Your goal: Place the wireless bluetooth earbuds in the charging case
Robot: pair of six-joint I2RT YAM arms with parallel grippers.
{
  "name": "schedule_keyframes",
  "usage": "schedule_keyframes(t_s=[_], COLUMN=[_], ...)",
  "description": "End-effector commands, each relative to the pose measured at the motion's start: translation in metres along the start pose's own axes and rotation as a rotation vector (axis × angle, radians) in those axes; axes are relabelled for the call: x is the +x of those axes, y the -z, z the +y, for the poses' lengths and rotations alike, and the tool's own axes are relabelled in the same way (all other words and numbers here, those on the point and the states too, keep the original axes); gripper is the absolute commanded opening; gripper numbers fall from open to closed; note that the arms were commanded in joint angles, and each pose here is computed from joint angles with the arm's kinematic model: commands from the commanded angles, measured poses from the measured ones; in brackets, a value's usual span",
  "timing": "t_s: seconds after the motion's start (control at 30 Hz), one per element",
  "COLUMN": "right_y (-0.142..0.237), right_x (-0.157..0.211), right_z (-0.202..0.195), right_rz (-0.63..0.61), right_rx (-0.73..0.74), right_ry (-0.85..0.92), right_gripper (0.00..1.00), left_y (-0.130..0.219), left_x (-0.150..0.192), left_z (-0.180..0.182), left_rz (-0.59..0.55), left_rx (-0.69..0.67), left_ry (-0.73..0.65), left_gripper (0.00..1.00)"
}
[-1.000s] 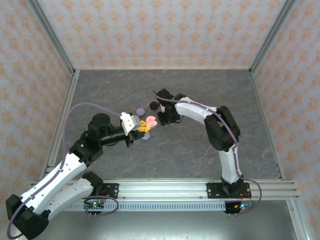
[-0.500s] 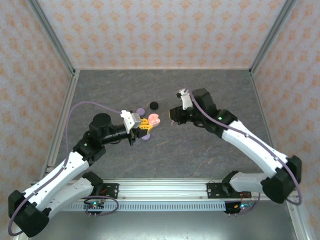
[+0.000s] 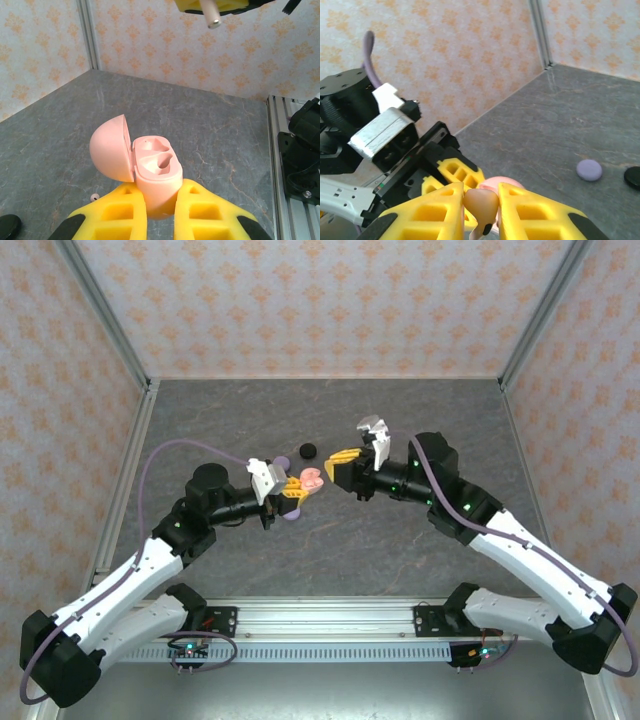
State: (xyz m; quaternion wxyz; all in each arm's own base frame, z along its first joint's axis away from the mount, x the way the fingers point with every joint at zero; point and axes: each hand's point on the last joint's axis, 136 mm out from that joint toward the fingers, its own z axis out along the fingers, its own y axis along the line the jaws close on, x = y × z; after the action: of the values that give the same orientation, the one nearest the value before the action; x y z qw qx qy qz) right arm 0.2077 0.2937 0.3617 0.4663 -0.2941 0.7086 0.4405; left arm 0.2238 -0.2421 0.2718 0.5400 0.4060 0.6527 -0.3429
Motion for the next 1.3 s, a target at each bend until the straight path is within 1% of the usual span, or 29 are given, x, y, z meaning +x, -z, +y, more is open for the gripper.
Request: schedule_keyframes(t_s=[0.0,0.17,0.4,0.77,1.07,1.27], right_y=[-0.01,-0.023,-0.036,-0.042,-0.048,-0.051], right_x=[-0.004,0.007,0.024,0.027,0.042,0.051], right_z=[0.01,0.012,-0.002,-0.009,-0.02,-0.019], right_rz=[-0.041,-0.012,0.01,0.008,0.055,0.091], right_rx=[-0.039,-0.041,0.005,0.034,0.071,0.062], right_ry=[0.066,0.091,0.073,0.073,0.074,0.079], right_gripper=[0.21,0.21,0.21,0.21,0.21,0.21], left_y=[0.001,0.001,0.001,0.0,0.0,0.001], left_x=[-0.024,-0.027,-0.028,-0.028,-0.027,-0.026], left_z=[-0.002,-0.002,-0.001,-0.001,0.0,0.0], left_rz=[-0.066,-0.074,-0.079,-0.075,-0.071,-0.068], left_rx=[0.008,0.008,0.006,0.007,0.002,-0.005], left_ry=[-0.031,-0.024,-0.015,-0.008,-0.003,0.0], left_gripper=[0.01,0.01,0.01,0.01,0.01,0.01])
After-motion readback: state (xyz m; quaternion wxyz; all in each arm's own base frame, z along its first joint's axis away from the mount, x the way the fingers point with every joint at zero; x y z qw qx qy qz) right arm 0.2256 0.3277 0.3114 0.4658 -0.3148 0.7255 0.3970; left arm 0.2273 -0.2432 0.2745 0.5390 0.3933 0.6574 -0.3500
